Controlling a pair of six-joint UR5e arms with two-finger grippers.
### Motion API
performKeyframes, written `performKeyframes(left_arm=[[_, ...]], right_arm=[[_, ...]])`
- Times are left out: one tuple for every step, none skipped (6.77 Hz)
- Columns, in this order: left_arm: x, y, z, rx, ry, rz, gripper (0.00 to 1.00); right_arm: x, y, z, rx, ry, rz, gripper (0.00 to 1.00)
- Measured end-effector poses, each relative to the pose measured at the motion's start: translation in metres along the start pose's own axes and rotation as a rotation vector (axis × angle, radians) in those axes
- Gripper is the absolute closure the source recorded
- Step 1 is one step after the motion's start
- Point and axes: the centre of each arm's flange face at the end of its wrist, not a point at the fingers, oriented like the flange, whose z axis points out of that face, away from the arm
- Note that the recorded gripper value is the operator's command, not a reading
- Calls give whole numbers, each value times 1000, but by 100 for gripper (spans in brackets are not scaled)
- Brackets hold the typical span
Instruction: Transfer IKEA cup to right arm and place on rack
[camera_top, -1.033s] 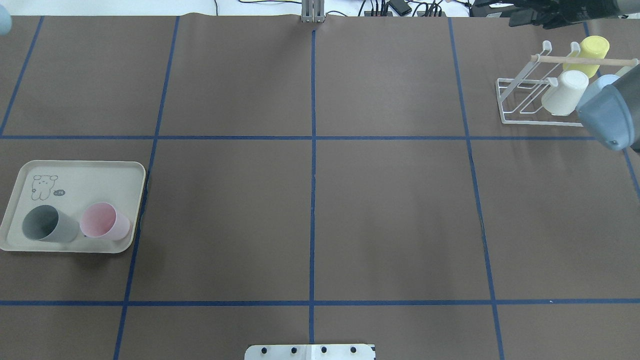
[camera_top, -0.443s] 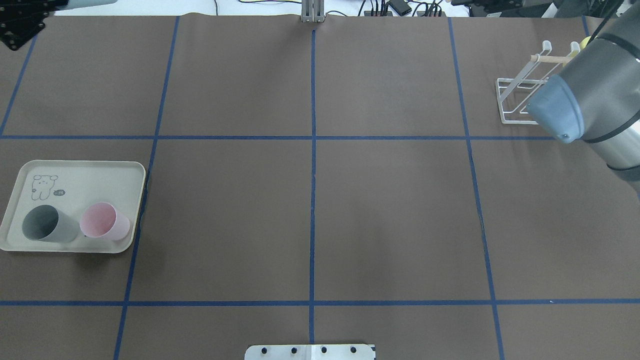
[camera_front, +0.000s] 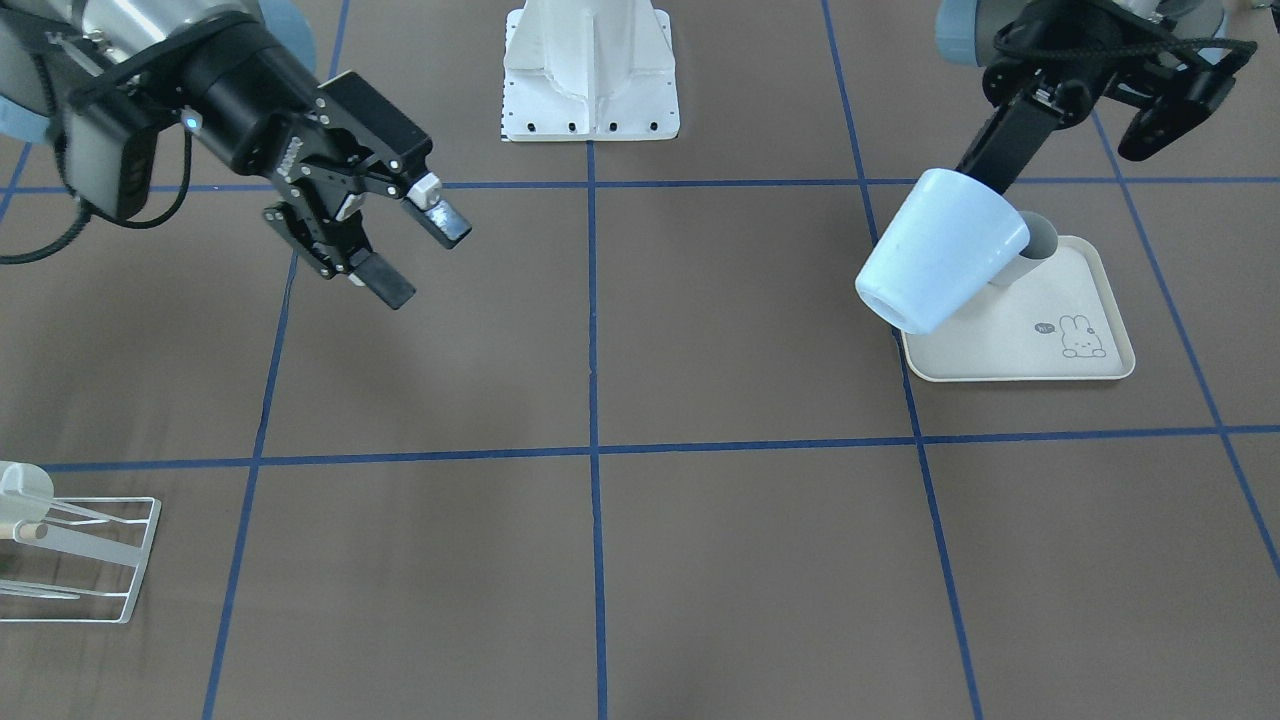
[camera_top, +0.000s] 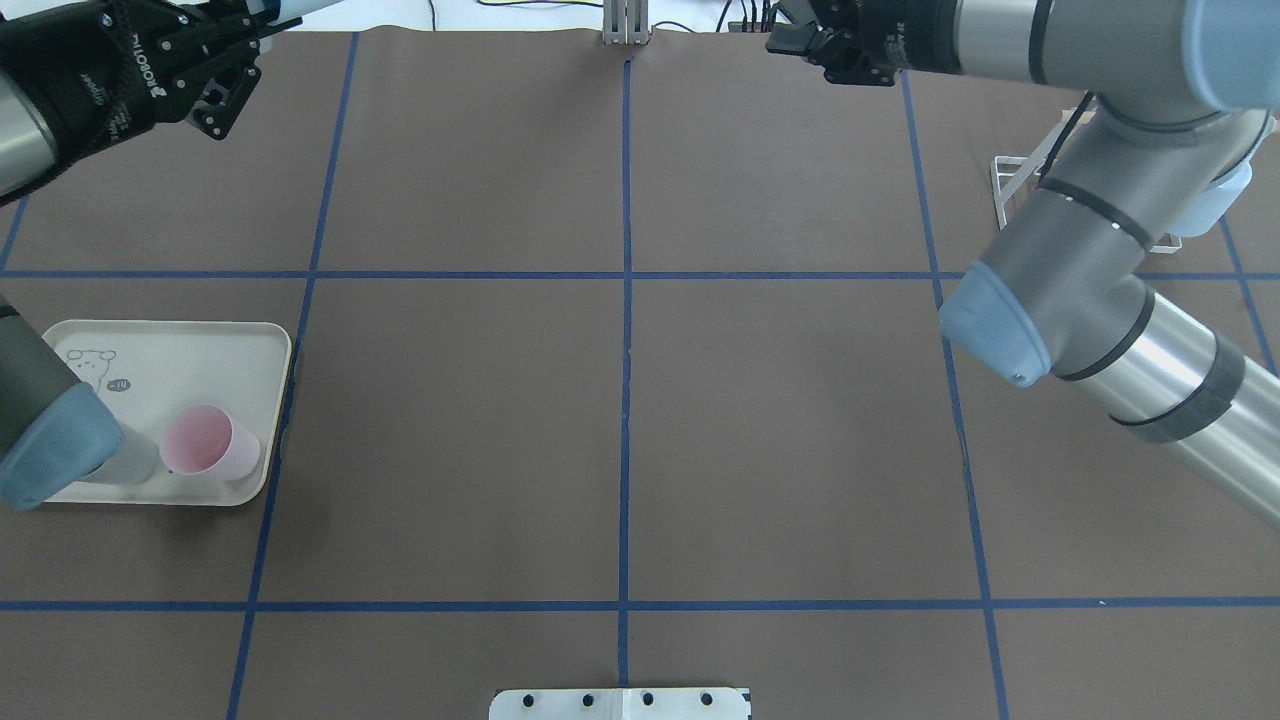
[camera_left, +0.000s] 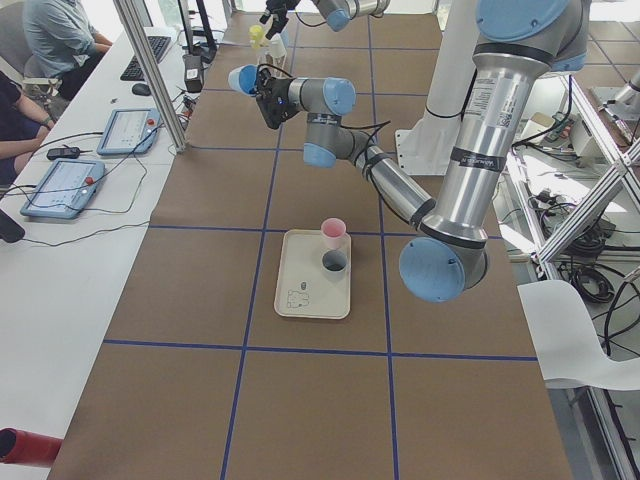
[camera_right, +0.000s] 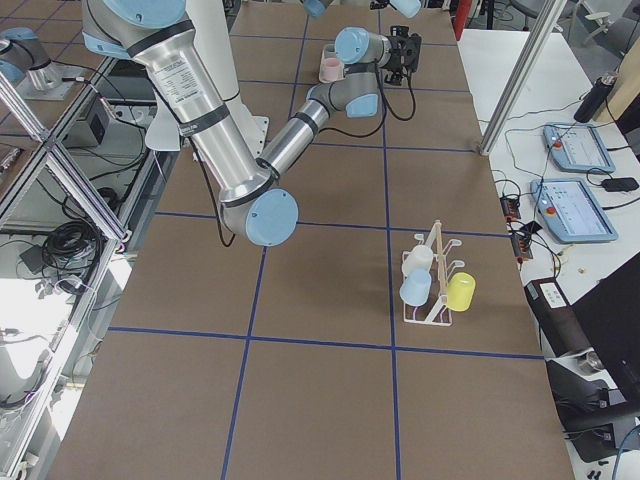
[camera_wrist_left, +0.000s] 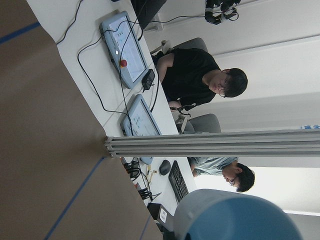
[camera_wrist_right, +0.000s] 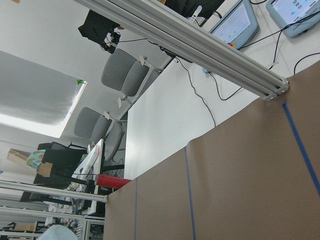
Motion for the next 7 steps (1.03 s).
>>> performKeyframes(left_arm=[[-8,8,0,-10,63,-104,100],[-15,15,0,-26,118,-200,100],[-23,25,0,-42,149,-277,100],[-34,42,4,-58,162,-338,100],[-43,64,14,-73,171,-378,100],[-51,86,24,-88,174,-403,100],[-55,107,31,-109,174,-422,100]], right_arm=[[-2,33,12,15,-84,67,0],[-3,62,25,28,-153,122,0],[-5,81,35,29,-201,173,0],[-7,91,39,21,-236,221,0],[-9,95,39,13,-261,260,0],[-10,99,40,15,-275,293,0],[-9,105,41,20,-282,311,0]])
